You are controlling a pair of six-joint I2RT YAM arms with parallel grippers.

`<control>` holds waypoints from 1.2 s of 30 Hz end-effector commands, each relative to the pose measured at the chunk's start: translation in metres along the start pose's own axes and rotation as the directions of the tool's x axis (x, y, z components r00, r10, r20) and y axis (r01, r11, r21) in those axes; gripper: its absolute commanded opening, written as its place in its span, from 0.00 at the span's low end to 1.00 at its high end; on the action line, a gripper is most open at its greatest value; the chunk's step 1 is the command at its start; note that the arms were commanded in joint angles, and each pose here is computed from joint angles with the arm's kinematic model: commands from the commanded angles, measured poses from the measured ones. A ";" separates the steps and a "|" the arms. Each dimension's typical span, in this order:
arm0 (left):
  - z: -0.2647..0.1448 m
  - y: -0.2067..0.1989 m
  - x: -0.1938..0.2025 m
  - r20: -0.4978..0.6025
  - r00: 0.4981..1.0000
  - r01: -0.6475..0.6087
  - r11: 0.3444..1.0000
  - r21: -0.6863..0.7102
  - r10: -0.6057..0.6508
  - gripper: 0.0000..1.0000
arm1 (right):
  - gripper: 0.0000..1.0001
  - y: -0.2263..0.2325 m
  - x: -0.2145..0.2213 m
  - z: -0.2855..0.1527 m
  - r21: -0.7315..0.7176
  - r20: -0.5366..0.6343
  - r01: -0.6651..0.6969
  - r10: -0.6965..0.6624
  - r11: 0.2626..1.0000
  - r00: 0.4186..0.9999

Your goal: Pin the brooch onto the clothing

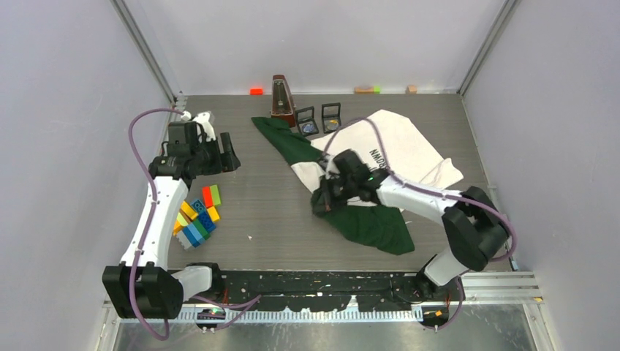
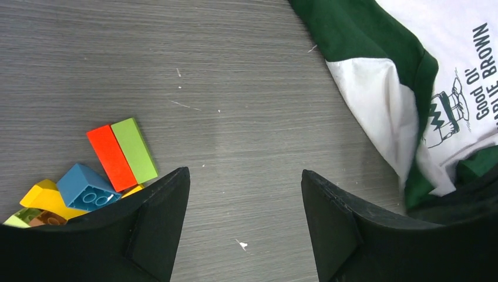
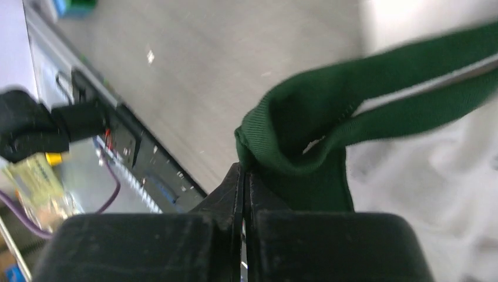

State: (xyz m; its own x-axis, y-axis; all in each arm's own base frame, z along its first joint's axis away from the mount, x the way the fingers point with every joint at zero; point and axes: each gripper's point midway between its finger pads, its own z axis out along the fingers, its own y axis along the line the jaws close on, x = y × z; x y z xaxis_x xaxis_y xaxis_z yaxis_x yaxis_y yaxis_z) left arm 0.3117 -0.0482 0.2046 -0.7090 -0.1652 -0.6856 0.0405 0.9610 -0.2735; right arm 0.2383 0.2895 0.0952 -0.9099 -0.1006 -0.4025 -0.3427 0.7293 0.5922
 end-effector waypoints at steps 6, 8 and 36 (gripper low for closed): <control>-0.006 0.006 -0.009 0.055 0.998 -0.022 0.999 -0.031 0.024 0.69 | 0.01 0.113 0.087 0.084 -0.209 -0.188 0.177 -0.217 0.962 0.958; -0.005 0.007 -0.008 0.050 0.998 -0.020 0.999 -0.033 0.021 0.70 | 0.01 0.132 0.105 0.089 -0.248 -0.209 0.215 -0.269 0.944 0.940; 0.101 -0.071 0.076 -0.193 0.981 -0.015 0.999 0.041 0.023 0.82 | 0.77 -0.039 -0.046 -0.026 0.326 0.162 -0.024 -0.031 0.945 0.986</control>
State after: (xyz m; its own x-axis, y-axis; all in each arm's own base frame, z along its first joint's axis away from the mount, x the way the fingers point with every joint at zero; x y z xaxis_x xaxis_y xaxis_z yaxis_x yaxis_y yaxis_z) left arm 0.2935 -0.1526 0.1041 -0.8758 -0.0692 -0.4777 0.1125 0.9332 -0.3414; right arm 0.2772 0.2726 0.1243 -0.8270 -0.0519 -0.5598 -0.2955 0.8872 0.3543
